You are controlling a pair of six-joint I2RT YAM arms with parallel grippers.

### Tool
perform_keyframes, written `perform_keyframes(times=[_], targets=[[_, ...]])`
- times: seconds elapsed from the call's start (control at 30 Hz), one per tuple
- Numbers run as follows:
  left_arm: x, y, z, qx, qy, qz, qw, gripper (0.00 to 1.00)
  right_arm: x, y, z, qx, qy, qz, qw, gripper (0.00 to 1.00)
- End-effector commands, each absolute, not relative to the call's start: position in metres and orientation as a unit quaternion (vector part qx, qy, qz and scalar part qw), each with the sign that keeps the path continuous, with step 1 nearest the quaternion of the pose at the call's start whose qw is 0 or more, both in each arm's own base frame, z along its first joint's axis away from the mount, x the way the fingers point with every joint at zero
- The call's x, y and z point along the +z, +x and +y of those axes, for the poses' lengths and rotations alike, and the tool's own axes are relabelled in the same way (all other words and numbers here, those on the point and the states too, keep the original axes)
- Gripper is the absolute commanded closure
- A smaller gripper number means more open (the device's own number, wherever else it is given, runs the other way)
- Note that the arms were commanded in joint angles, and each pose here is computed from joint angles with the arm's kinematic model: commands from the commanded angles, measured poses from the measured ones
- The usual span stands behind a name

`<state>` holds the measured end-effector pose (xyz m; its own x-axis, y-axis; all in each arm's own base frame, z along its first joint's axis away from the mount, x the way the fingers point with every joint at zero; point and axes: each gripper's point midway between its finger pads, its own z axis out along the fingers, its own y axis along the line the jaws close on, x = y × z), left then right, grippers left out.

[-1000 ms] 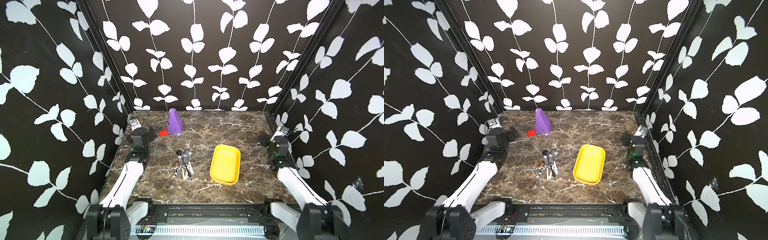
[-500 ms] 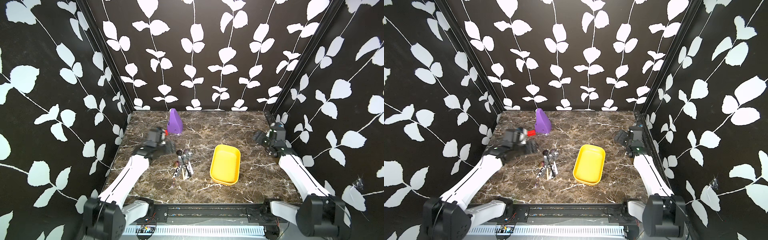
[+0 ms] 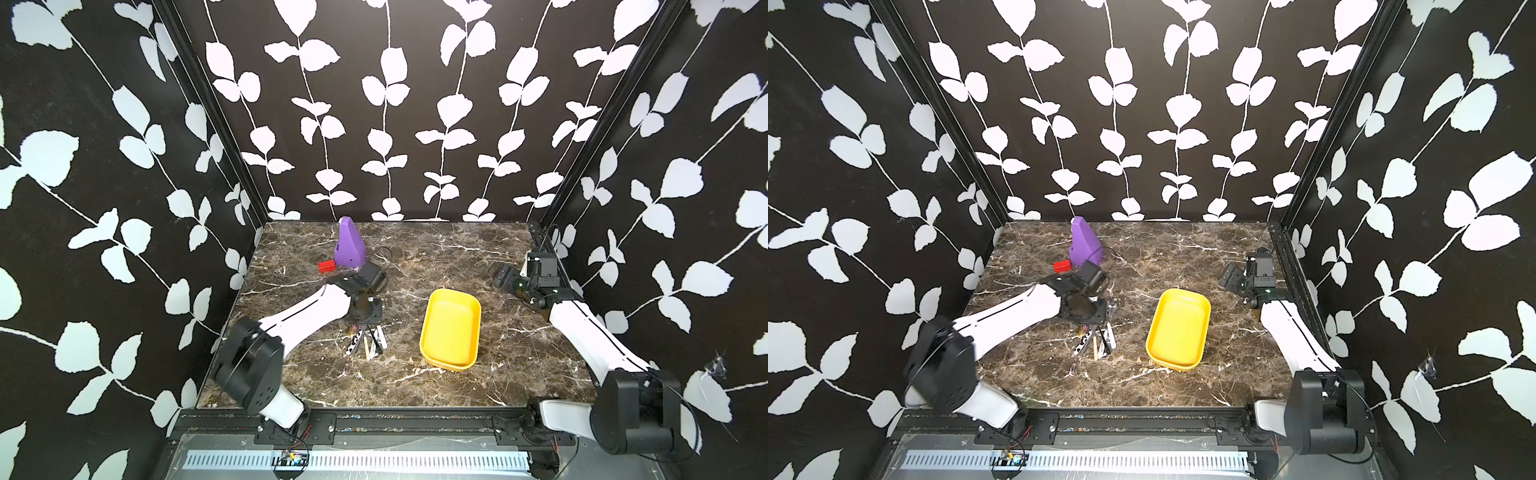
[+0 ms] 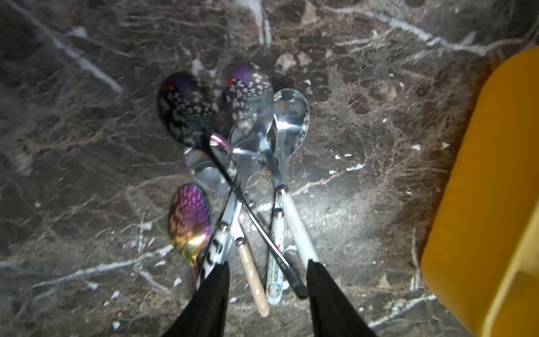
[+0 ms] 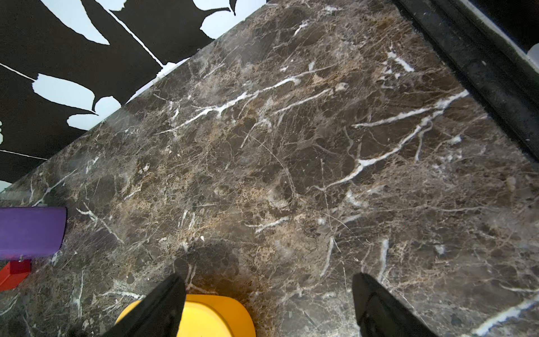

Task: Put the spoon into the storage box
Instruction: Pick up the spoon from the center of the board.

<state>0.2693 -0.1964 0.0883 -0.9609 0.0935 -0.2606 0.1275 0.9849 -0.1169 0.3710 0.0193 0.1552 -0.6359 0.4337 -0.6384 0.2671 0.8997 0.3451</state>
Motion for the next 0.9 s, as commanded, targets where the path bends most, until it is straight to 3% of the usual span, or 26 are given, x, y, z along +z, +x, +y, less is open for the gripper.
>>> perform_keyframes(times=[0.0,0.27,0.87], targets=[[0.092,0.282,-0.204,-0.070,0.040,0.987,0.141,0.56,0.166,0.380,0.023,0.124,0.193,0.891,0.391,0.10],[0.064,0.292,-0.211,-0.055,0.032,0.991,0.122,0.69,0.156,0.377,0.023,0.120,0.192,0.897,0.381,0.11],[0.031,0.279,-0.218,-0.062,0.024,0.995,0.076,0.68,0.147,0.378,0.025,0.124,0.192,0.901,0.370,0.12]])
